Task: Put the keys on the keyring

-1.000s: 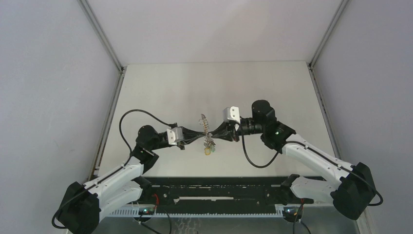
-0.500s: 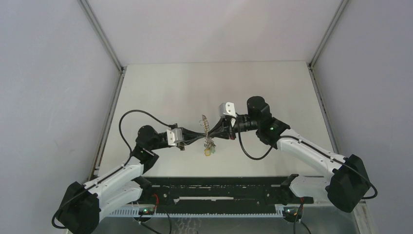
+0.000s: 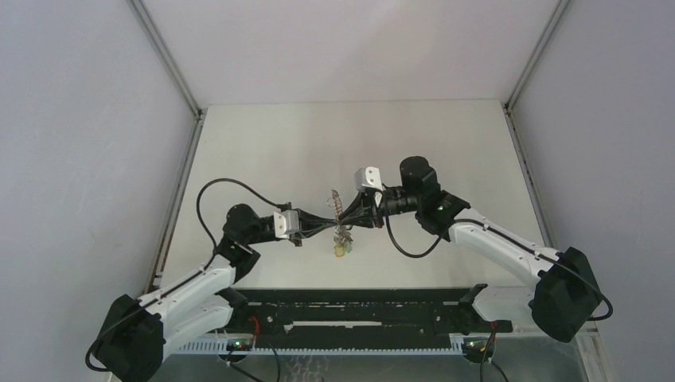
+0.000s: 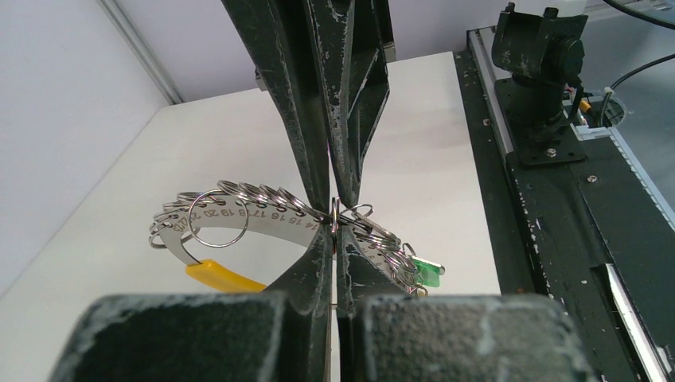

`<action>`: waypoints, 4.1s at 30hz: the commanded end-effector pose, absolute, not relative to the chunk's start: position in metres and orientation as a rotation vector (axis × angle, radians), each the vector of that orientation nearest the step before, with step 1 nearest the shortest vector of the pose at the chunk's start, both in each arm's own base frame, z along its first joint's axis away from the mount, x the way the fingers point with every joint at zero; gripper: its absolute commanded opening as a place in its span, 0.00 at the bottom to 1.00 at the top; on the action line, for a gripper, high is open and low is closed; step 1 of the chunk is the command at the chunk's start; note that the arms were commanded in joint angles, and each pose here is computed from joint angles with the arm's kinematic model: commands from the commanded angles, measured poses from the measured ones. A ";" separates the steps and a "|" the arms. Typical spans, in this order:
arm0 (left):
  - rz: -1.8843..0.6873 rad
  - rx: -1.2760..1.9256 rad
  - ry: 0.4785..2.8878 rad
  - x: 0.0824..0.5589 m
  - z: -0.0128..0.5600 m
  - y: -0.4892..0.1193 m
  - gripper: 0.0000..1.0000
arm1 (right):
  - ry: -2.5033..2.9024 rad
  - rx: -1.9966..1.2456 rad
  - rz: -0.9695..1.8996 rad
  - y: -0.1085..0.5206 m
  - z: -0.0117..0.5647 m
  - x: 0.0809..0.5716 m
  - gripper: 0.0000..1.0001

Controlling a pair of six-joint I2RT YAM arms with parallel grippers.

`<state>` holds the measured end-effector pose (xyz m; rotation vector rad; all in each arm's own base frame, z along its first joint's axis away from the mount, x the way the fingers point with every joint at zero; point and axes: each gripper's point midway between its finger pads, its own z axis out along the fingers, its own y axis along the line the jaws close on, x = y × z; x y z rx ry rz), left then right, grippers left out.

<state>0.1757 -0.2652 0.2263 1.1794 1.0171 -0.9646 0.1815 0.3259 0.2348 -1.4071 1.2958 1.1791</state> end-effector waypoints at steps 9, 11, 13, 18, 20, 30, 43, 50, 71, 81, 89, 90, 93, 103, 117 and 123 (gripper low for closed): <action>-0.966 1.195 0.924 0.168 0.242 -0.268 0.00 | 1.197 -1.446 1.174 0.334 0.256 0.182 0.14; -0.968 1.196 0.923 0.168 0.242 -0.268 0.00 | 1.205 -1.451 1.170 0.335 0.253 0.182 0.13; -0.966 1.194 0.921 0.168 0.243 -0.268 0.00 | 1.223 -1.462 1.168 0.336 0.249 0.183 0.11; -0.959 1.186 0.931 0.170 0.241 -0.268 0.00 | 1.253 -1.485 1.149 0.336 0.244 0.186 0.00; -0.951 1.182 0.940 0.172 0.240 -0.268 0.03 | 1.293 -1.484 1.102 0.332 0.242 0.190 0.00; -0.896 1.196 1.019 0.184 0.227 -0.266 0.33 | 1.594 -1.556 0.806 0.296 0.228 0.204 0.00; -0.948 1.213 1.041 0.186 0.223 -0.280 0.34 | 1.633 -1.679 0.686 0.303 0.218 0.201 0.00; -0.948 1.222 1.128 0.195 0.202 -0.284 0.32 | 1.719 -1.663 0.667 0.302 0.201 0.209 0.00; -0.733 0.615 1.720 0.264 0.142 -0.232 0.34 | 1.844 -1.533 0.741 0.299 0.140 0.189 0.59; -0.745 0.477 1.791 0.274 0.132 -0.217 0.34 | 2.142 -1.458 0.592 0.285 0.085 0.171 0.61; -0.705 0.426 1.797 0.278 0.131 -0.205 0.35 | 2.450 -1.268 0.471 0.271 0.040 0.164 0.48; -0.707 0.425 1.797 0.278 0.131 -0.206 0.35 | 2.466 -1.238 0.469 0.272 0.038 0.164 0.47; -0.712 0.428 1.799 0.278 0.130 -0.206 0.35 | 2.491 -1.195 0.478 0.276 0.034 0.163 0.47; -0.712 0.429 1.800 0.278 0.130 -0.206 0.35 | 2.561 -1.186 0.335 0.269 0.007 0.165 0.47; -0.736 0.343 1.759 0.282 0.142 -0.196 0.35 | 2.302 -1.045 0.363 0.279 0.065 0.239 0.00; -0.777 0.336 1.753 0.281 0.144 -0.199 0.35 | 2.219 -0.965 0.424 0.272 0.092 0.267 0.00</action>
